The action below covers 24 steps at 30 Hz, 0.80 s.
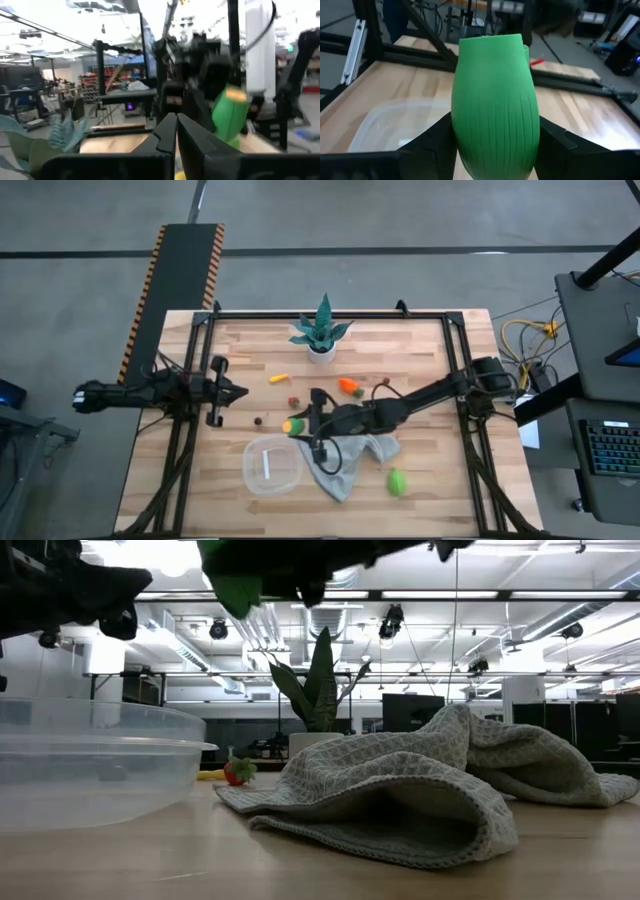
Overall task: Pick and placing Produce into tupperware
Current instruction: Put the green corn in the transparent bin
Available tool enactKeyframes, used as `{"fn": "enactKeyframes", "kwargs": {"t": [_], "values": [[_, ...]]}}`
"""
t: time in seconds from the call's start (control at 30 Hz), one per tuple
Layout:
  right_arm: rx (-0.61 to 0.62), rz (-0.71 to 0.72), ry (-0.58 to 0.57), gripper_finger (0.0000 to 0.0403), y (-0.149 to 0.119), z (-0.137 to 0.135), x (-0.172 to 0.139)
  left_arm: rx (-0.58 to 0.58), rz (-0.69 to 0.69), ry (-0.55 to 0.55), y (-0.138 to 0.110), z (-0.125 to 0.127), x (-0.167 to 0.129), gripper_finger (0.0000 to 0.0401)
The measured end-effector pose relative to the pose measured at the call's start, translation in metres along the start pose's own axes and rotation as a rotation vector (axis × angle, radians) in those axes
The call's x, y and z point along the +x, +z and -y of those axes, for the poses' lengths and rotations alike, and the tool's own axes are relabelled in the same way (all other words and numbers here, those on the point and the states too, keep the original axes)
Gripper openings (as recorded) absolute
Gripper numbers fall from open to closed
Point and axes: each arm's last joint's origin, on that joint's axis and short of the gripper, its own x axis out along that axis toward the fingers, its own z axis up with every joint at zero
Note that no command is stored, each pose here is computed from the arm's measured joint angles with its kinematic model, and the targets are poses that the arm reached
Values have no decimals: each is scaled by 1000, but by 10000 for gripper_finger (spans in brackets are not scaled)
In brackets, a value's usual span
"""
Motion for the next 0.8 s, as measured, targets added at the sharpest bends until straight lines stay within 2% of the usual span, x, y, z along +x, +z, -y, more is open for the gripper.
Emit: {"fn": "enactKeyframes", "kwargs": {"t": [0.13,0.27,0.37,0.47,0.57,0.8], "values": [[-18,14,-11,184,6,6,2,23,-38,-17,-4,1,4,50],[-8,9,-22,184,2,18,3,17,-48,-36,-5,1,8,134],[-1,2,-24,184,-1,28,5,2,5,-53,-1,2,12,202],[7,1,-19,184,-3,36,6,-28,4,-65,-1,2,16,249],[16,32,-1,184,-1,43,7,-35,-15,-67,-2,2,21,265],[23,44,-7,184,-1,52,8,-36,-30,-101,0,2,42,259]]}}
